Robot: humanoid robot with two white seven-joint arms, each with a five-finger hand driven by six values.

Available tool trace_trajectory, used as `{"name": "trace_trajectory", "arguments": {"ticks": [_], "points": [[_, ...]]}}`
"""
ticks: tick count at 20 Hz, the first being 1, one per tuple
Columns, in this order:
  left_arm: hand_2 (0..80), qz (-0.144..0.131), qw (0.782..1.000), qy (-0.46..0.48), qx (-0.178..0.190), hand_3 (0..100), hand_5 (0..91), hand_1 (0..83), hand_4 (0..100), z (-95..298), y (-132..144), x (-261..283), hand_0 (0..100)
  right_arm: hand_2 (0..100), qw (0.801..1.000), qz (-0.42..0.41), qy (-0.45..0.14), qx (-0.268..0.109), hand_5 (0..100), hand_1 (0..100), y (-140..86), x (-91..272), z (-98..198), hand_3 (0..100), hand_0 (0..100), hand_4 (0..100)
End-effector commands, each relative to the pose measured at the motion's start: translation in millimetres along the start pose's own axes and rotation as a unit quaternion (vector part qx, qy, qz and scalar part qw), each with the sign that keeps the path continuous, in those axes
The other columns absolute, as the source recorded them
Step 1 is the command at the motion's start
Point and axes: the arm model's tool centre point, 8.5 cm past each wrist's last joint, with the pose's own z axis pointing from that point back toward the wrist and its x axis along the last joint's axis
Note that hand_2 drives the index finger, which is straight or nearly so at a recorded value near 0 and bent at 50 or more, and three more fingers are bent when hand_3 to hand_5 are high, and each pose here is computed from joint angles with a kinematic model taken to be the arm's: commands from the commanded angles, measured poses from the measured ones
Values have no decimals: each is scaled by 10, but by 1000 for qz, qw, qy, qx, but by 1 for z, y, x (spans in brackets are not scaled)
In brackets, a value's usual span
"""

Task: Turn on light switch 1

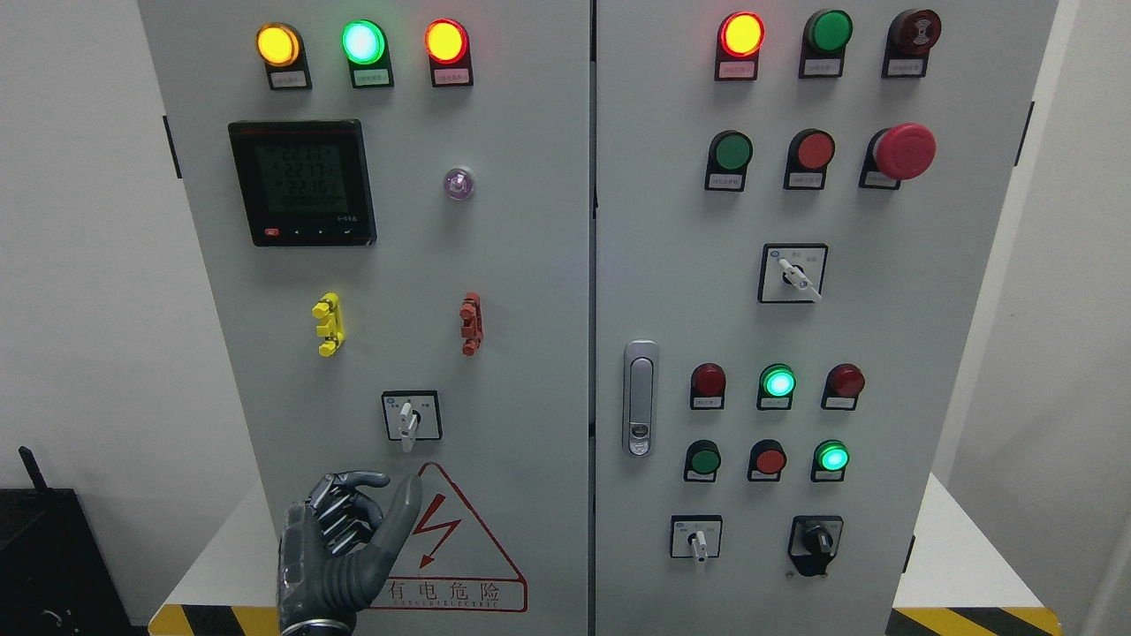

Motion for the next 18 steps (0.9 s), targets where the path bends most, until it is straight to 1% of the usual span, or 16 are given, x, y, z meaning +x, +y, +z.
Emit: {"name": "trace_trajectory", "arguments": {"ticks": [1, 8, 18], "points": [[523, 4, 1000, -7, 14, 914, 856, 682, 842, -6, 4, 6, 0, 0, 1000, -12, 1, 1, 0, 0, 0, 0, 0, 0, 0, 0], [529, 5, 1000, -8, 5, 915, 857, 685, 843, -14, -5, 7, 0, 0, 1000, -12, 1, 1, 0, 0, 0, 0, 0, 0, 0, 0], [534, -6, 1000, 0, 4, 915, 860, 702, 846, -21, -7, 11, 0, 0, 1000, -12, 1, 1, 0, 0, 0, 0, 0, 0, 0, 0]]}}
